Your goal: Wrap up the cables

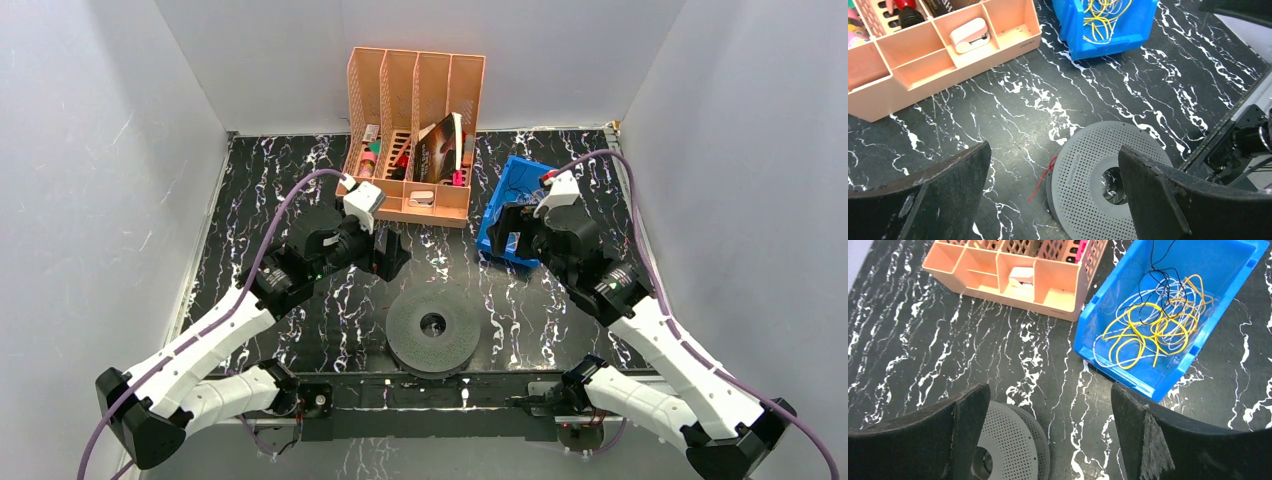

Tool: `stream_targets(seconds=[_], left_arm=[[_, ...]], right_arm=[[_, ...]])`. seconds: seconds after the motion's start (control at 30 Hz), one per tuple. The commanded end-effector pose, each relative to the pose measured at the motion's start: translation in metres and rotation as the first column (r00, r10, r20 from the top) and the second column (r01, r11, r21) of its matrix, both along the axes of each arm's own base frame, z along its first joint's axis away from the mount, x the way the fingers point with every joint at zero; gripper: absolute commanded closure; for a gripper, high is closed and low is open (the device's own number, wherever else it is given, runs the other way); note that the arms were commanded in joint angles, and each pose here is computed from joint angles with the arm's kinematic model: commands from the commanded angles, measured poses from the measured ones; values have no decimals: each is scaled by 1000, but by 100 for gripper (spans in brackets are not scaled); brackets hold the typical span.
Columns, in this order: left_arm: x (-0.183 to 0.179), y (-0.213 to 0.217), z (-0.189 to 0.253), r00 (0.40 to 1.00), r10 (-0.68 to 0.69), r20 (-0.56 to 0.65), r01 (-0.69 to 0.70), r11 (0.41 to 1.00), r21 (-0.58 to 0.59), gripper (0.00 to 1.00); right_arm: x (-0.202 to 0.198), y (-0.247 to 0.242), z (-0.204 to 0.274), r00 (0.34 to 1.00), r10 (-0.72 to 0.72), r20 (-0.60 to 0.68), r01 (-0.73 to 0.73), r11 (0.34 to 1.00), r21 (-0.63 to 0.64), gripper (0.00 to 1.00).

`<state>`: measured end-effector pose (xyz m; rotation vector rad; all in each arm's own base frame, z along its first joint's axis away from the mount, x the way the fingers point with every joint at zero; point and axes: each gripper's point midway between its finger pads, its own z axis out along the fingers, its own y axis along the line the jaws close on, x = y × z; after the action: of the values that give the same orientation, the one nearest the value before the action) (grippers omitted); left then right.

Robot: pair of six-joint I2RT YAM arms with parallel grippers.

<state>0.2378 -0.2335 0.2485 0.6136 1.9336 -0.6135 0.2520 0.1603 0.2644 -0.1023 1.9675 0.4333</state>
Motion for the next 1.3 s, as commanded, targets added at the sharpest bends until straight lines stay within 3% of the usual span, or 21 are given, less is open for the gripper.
stream_targets(seconds=[0.0, 0.2, 0.47, 0.77, 1.07, 1.27], left_arm=[[-9, -11, 12, 998, -66, 13, 67, 995, -67, 2], [-12, -12, 18, 997, -75, 19, 76, 994, -84, 2], [-15, -3, 18, 998, -62, 25, 64, 997, -54, 2], [-18, 10, 8, 999, -33, 25, 33, 999, -10, 2], [-20, 13, 9, 999, -26, 24, 26, 1000, -18, 2], [-20, 17, 10, 999, -4, 34, 5, 1000, -20, 2]], right_arm=[[2, -4, 9, 999, -33, 15, 32, 999, 19, 2], [-2, -4, -2, 1000, -13, -24, 13, 1000, -16, 2], [-17, 15, -6, 990, 136, -48, -136, 991, 1, 2], [-48, 56, -41, 893, 405, -196, -402, 914, 54, 11], [-84, 86, -87, 753, 527, -393, -536, 838, 96, 40], [-102, 103, -107, 718, 537, -444, -571, 818, 65, 75]])
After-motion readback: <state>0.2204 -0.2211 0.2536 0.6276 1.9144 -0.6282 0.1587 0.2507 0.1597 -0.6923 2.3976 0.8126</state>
